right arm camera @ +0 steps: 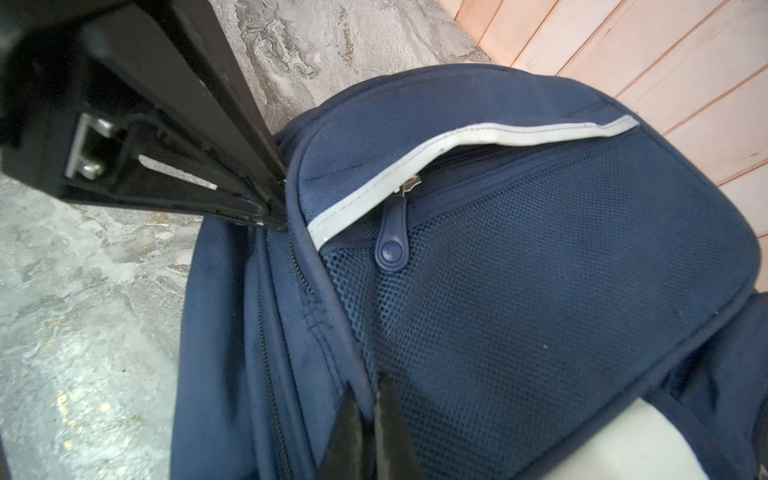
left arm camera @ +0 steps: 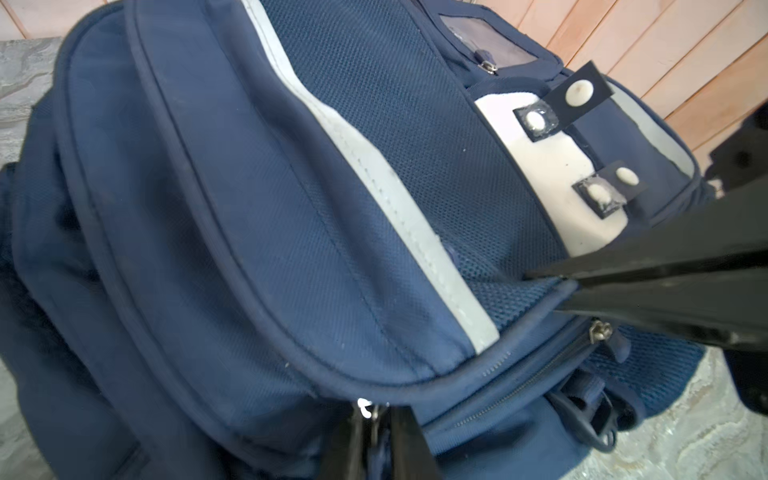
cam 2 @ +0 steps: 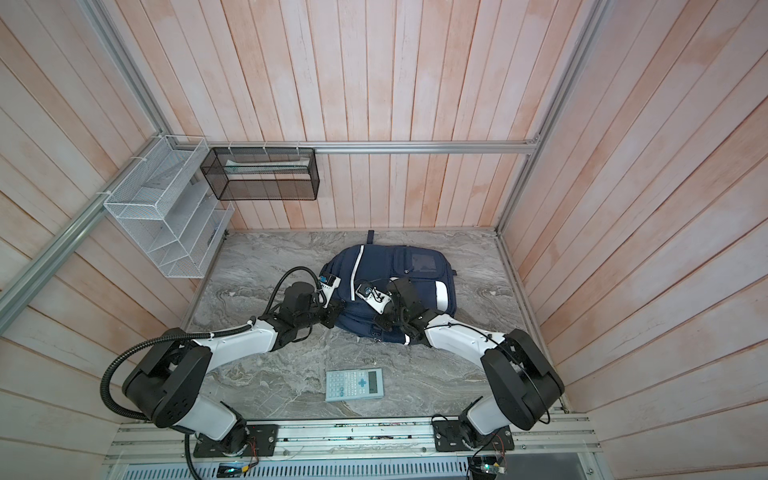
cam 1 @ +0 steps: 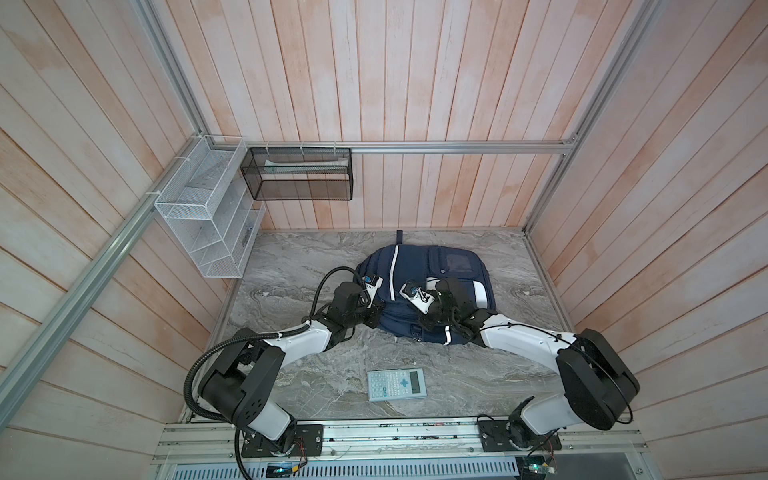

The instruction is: Pack the student bag

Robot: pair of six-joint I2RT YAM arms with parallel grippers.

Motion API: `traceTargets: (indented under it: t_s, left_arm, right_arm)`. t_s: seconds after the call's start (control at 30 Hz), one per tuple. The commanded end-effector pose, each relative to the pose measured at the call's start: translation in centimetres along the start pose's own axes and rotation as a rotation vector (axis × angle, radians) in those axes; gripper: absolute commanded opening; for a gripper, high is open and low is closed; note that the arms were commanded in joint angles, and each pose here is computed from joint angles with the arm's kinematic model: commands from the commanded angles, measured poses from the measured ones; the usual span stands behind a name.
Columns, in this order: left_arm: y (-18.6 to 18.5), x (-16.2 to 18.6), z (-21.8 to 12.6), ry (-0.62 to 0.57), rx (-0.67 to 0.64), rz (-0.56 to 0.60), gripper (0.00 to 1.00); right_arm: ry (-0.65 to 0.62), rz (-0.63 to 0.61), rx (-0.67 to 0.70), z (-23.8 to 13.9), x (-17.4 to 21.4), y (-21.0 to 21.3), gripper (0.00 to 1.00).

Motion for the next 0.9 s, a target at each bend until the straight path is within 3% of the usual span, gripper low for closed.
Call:
traceTargets:
  t_s: [0.0, 0.3, 0.47, 0.67, 0.8, 0.87]
  left_arm:
    - [1.1, 0.8, -0.7, 0.025, -0.096, -0.029, 0.0]
    - [4.9, -4.3, -3.8, -0.082, -0.261, -0.097, 0.0]
    - [5.7, -6.7, -4.5, -0.096, -0.31, -0.062, 0.0]
    - [2.7, -4.1, -5.5, -0.066, -0.221, -0.088, 0.0]
    - [-0.5, -1.3, -5.9, -0.02, -0.109, -0.14, 0.0]
    - [-2.4, -0.3, -5.9, -0.002, -0.078, -0.14, 0.0]
  right_arm:
    - [0.009, 0.021, -0.052, 0.1, 0.1, 0.8, 0.0]
    - [-0.022, -0.02, -0.118, -0.5, 0.1, 1.7, 0.0]
    - [0.029, -0.032, -0.04, -0.2, 1.1, 0.9, 0.0]
    - [0.096, 0.016, 0.162, 0.5, 1.4, -2.8, 0.0]
    - [0.096, 0.054, 0.211, 0.8, 0.6, -5.4, 0.01]
    - [0.077, 0.045, 0.214, 0.8, 0.2, -5.6, 0.18]
Point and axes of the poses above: each gripper's point midway between its finger pads, its own z axis out along the fingers, its own y axis along the line the jaws close on, x = y × z, the point moved 7 cm from there along -z, back along the fingers, and after that the axes turned 3 degrees about -z, right-handed, at the moved point
